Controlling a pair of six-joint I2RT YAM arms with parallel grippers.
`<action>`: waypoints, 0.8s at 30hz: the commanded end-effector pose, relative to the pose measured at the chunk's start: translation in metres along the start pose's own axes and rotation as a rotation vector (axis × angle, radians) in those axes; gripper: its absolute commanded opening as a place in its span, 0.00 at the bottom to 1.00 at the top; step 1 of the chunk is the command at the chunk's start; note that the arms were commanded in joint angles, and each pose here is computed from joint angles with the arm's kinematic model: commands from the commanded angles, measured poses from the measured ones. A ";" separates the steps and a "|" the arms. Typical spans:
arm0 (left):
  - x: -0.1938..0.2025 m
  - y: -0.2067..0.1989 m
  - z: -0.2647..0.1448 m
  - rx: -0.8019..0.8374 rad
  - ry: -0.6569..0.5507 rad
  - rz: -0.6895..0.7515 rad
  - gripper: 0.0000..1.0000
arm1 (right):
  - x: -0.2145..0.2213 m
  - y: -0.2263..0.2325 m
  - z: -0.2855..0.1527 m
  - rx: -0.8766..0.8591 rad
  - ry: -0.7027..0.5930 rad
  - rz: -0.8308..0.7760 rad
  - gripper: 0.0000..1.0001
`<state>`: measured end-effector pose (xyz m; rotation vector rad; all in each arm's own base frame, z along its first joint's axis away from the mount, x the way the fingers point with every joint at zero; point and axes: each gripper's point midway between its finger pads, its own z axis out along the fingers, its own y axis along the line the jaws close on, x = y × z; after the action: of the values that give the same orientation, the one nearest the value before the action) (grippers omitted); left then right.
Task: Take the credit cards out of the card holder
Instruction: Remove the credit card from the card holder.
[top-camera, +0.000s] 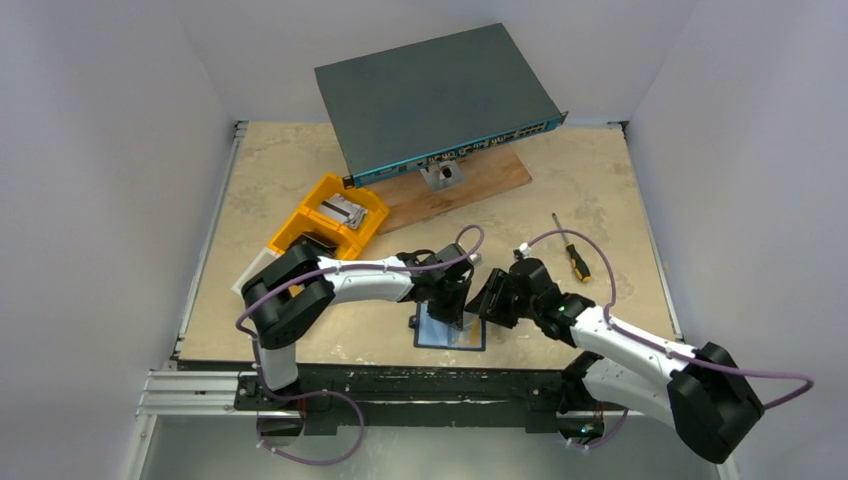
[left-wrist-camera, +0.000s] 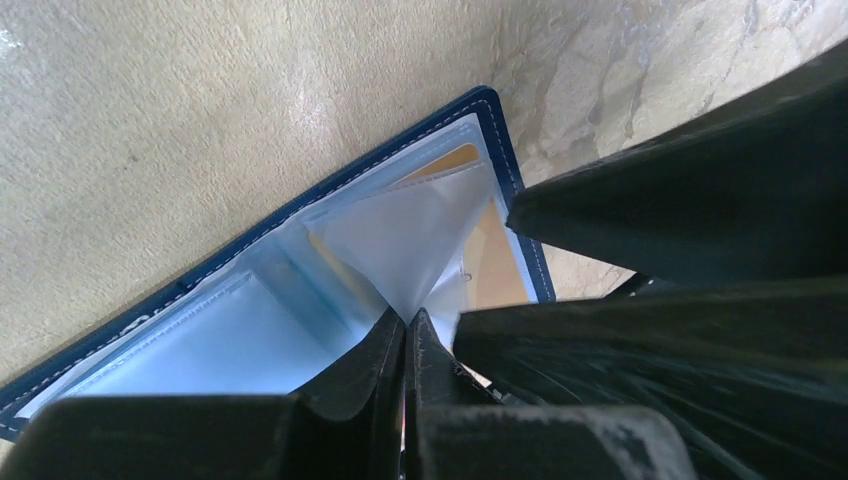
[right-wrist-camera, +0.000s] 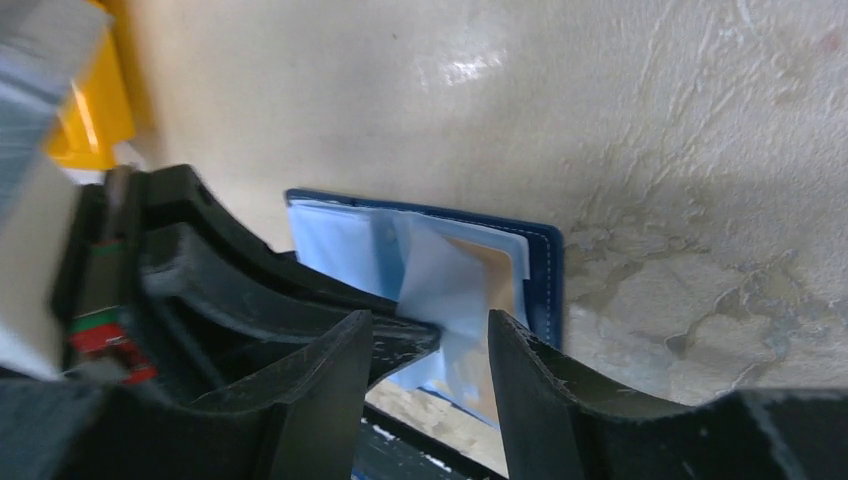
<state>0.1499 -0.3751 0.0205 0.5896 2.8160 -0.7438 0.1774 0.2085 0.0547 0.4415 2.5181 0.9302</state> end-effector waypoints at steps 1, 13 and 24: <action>0.008 0.003 0.004 0.022 0.019 -0.020 0.00 | 0.008 0.015 0.010 -0.036 0.014 -0.012 0.47; 0.008 -0.001 -0.002 0.068 0.005 -0.002 0.00 | 0.009 -0.004 0.023 0.021 -0.004 0.007 0.42; 0.005 -0.007 -0.030 0.076 -0.025 0.043 0.32 | 0.001 0.015 0.020 -0.031 -0.021 -0.006 0.35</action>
<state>0.1435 -0.3687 0.0262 0.6016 2.8009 -0.8296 0.1802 0.2207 0.0341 0.4574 2.5414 0.8936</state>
